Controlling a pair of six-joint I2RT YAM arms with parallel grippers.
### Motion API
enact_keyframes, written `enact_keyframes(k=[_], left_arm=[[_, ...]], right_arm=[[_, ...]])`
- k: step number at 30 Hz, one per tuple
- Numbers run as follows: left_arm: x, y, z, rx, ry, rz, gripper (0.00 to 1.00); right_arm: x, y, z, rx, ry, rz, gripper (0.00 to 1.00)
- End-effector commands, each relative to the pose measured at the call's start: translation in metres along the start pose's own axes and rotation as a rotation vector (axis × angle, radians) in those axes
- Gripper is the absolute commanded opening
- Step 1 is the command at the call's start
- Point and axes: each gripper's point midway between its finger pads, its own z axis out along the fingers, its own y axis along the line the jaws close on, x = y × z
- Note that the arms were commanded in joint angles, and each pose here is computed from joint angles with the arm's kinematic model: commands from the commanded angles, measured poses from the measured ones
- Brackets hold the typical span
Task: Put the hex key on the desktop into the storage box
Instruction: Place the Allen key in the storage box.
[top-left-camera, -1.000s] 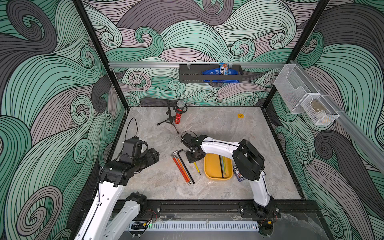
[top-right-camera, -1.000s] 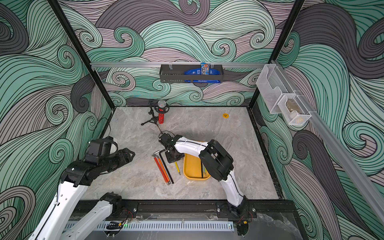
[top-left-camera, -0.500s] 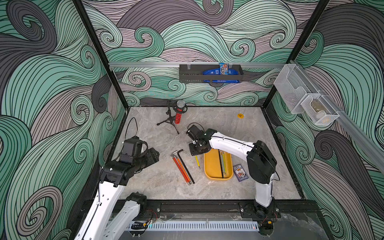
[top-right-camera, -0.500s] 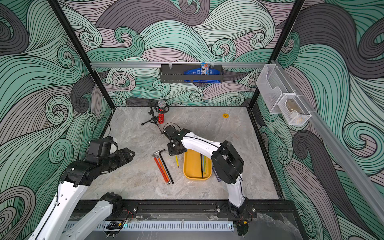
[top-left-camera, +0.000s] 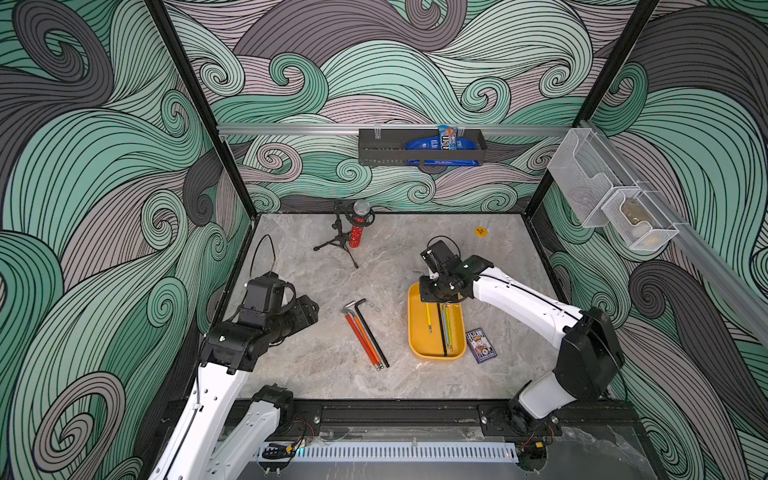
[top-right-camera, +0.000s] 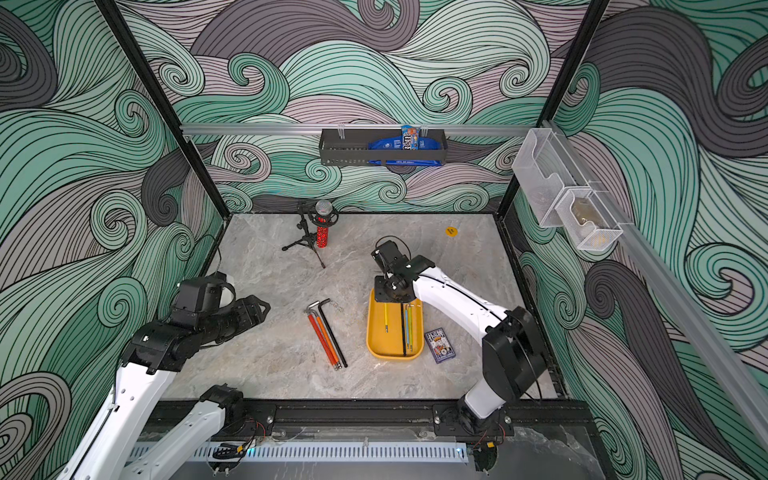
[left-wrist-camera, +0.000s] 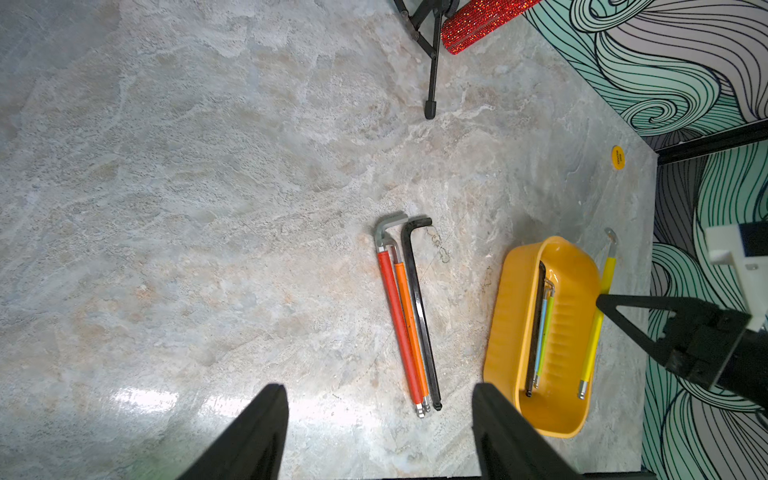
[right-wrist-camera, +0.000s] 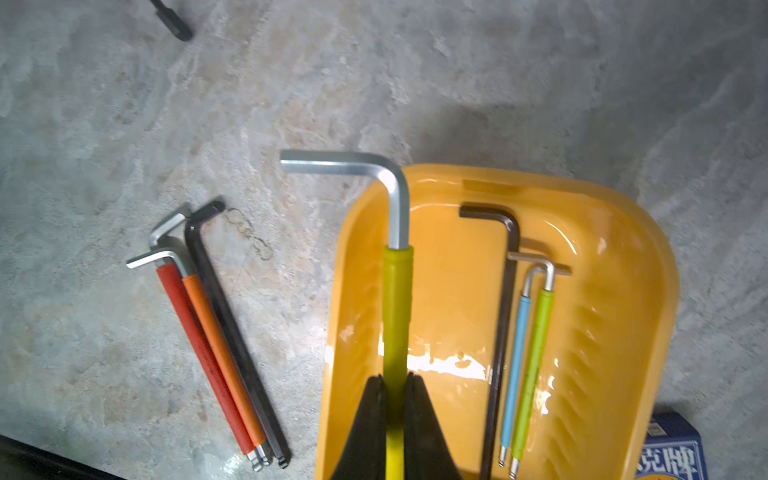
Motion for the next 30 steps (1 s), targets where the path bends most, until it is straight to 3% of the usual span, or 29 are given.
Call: enact_keyframes(k=[1,9,30], left_arm=[[-0.002,-0.005,-0.002,0.021,-0.008,0.005,0.73],[-0.003,-0.006,-0.002,0.023,-0.01,0.004,0.73],[-0.004,-0.006,-0.003,0.023,-0.011,0.004,0.73]], right_arm=[[0.011,-0.019,-0.001,0.017,0.018,0.019,0.0],[0.033,-0.05,0.018,0.072,0.086,0.029,0.0],[0.035,-0.079,0.066,0.145,0.157,0.046,0.0]])
